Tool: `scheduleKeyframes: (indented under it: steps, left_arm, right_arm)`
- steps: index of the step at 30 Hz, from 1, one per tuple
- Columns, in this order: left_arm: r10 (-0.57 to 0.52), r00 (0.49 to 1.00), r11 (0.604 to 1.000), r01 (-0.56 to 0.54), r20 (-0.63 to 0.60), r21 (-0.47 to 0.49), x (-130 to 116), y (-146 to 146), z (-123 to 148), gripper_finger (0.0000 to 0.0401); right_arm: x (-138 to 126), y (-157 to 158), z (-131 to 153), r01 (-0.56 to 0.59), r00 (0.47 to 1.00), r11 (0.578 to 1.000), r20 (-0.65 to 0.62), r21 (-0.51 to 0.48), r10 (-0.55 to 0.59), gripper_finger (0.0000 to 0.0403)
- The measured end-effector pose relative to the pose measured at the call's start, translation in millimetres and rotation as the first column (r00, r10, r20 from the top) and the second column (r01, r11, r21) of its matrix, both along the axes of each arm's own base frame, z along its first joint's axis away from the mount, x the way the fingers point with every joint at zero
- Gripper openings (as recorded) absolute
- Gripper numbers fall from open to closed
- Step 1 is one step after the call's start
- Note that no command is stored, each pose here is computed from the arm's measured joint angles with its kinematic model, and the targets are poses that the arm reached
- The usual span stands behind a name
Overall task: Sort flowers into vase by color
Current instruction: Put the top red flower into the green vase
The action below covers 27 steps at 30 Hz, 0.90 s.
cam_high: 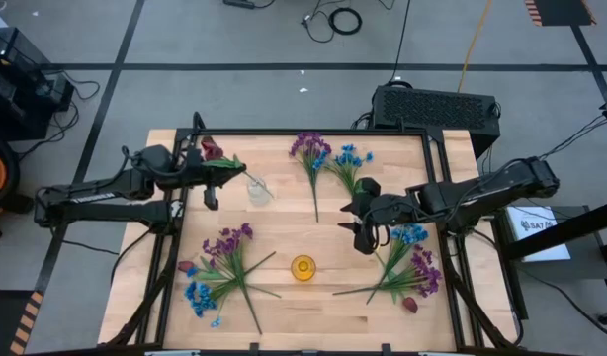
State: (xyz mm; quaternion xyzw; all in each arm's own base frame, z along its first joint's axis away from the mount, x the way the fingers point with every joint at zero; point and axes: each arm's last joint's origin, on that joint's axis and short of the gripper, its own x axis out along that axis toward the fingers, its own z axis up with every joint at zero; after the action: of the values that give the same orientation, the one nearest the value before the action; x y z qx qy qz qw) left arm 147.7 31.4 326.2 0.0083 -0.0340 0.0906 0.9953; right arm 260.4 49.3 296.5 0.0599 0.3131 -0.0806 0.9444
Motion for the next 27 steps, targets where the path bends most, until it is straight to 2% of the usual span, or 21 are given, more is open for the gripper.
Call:
scheduleKeyframes:
  steps: [2,8,15,21,27]
  left_arm:
    - [0.055,0.998,0.998,-0.055,-0.011,0.003,-3.8,0.9,-0.4,0.0019]
    - [0.123,0.992,0.992,-0.124,0.031,0.03,-25.1,-1.9,6.9,0.0019]
    - [0.169,0.971,0.98,-0.183,0.169,0.071,-64.6,-9.2,35.7,0.0019]
    - [0.17,0.981,0.982,-0.176,0.097,0.068,-66.9,-9.8,31.1,0.0019]
    - [0.169,0.985,0.985,-0.17,0.022,0.04,-55.7,-7.3,15.6,0.0019]
  right_arm:
    - [1.5,0.3,-2.2,-0.001,1.0,1.0,-0.01,-0.004,0.001,0.0189]
    - [10.4,2.3,-14.8,-0.016,0.998,0.999,-0.063,-0.032,0.014,0.0189]
    - [20.1,4.5,-28.5,-0.035,0.993,0.998,-0.111,-0.059,0.029,0.0189]
    - [25.5,2.6,-30.3,-0.045,0.995,0.996,-0.097,-0.079,0.038,0.0189]
    - [27.6,1.8,-28.2,-0.049,0.997,0.995,-0.071,-0.085,0.043,0.0189]
